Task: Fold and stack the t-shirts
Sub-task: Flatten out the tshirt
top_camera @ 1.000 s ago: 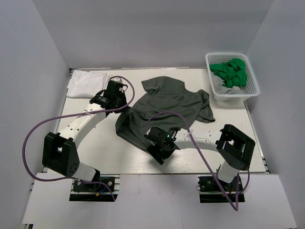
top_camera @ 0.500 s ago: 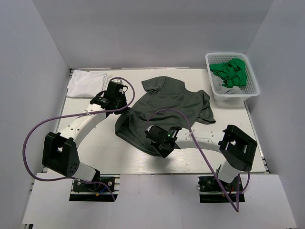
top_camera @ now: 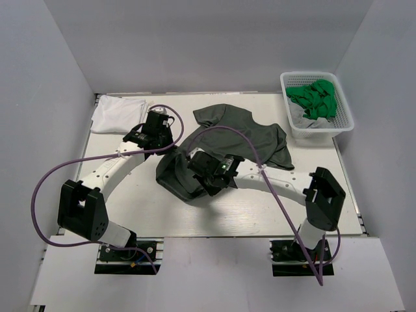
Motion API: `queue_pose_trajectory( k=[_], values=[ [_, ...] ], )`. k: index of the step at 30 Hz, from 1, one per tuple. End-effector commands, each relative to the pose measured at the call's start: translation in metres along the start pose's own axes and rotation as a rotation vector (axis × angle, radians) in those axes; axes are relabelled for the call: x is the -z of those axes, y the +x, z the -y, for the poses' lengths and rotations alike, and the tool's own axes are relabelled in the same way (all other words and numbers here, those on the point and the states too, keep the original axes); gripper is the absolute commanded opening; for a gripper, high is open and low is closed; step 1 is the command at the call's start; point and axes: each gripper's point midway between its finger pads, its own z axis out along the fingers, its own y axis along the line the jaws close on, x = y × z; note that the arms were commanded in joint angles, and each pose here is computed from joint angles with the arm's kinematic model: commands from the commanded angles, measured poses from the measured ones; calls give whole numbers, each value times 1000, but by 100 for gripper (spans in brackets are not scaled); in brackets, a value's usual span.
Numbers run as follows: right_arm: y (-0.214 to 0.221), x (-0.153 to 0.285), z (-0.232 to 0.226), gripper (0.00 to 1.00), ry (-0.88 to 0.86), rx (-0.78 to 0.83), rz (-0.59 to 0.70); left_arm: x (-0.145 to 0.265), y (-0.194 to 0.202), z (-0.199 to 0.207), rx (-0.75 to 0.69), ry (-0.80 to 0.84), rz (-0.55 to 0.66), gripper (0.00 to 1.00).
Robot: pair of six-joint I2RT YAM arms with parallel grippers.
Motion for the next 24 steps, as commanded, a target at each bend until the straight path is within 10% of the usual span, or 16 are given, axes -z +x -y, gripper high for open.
queue_pose_trajectory(
  k=[1,12,15,24],
  values=[
    [-10,-11,22,15,120,47,-20,12,-21,-2,21,-39,73,0],
    [-63,-59,44,36,108,-30,22,3,-21,-11,15,-105,60,0],
    [-68,-55,32,59,10,-61,16,-1,-17,-13,12,-118,41,0],
    [-60,-39,15,64,-95,-176,21,2,-19,-15,42,-132,54,0]
  ],
)
